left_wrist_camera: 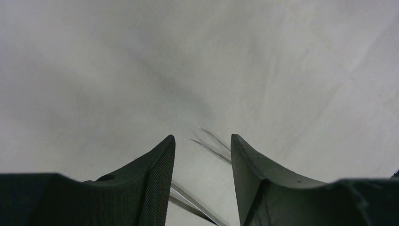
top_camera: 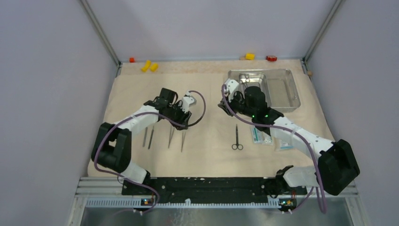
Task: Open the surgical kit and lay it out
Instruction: Adjust the medical item in the surgical kit.
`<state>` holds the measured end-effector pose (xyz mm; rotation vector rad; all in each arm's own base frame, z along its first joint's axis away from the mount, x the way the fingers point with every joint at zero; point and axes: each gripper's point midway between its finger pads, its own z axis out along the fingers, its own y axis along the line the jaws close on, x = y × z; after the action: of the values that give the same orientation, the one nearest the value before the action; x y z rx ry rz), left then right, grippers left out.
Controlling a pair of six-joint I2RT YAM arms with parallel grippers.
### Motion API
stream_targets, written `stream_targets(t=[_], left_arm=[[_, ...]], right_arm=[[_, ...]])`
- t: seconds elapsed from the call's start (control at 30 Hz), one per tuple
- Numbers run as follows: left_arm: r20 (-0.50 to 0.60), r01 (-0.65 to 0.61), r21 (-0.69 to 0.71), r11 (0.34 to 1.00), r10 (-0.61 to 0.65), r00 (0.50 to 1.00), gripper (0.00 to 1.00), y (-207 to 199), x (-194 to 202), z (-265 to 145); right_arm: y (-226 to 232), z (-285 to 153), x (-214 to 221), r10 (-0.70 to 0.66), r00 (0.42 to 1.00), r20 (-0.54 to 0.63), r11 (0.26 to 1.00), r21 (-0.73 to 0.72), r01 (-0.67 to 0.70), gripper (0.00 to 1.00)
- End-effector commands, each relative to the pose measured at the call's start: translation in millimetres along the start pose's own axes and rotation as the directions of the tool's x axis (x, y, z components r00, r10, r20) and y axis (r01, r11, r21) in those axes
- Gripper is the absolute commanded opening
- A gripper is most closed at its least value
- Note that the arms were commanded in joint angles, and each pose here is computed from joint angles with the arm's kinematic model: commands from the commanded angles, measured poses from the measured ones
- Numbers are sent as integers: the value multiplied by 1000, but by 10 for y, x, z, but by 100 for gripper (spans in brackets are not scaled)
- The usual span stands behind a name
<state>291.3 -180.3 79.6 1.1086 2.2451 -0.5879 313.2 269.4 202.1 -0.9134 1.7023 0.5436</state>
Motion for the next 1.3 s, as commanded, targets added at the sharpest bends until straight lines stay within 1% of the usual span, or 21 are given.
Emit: stream_targets(t=[0.0, 0.1, 0.23, 0.37, 0.67, 1.27], left_arm=[[-105, 96, -28, 995, -98, 990, 52, 79, 143, 100], [-139, 134, -27, 991, -136, 981, 50, 74, 236, 169], [-157, 152, -37, 988, -156, 975, 48, 87, 288, 202], [-162, 163, -37, 986, -167, 973, 47, 92, 303, 228], [-175, 175, -63, 982, -184, 967, 40, 156, 310, 264], [-190, 195, -45, 980, -200, 961, 30, 123, 350, 299]], right_arm=[[-102, -57, -72, -71, 997, 37, 997, 35, 70, 22], [-100, -30, -8, -69, 997, 26, 997, 30, 68, 22], [-100, -6, 27, -67, 998, 21, 997, 26, 66, 22], [-101, 9, 64, -66, 998, 14, 998, 25, 65, 21], [-104, 27, 119, -63, 998, 7, 998, 19, 63, 20], [-90, 45, 174, -61, 998, 0, 998, 7, 61, 20]])
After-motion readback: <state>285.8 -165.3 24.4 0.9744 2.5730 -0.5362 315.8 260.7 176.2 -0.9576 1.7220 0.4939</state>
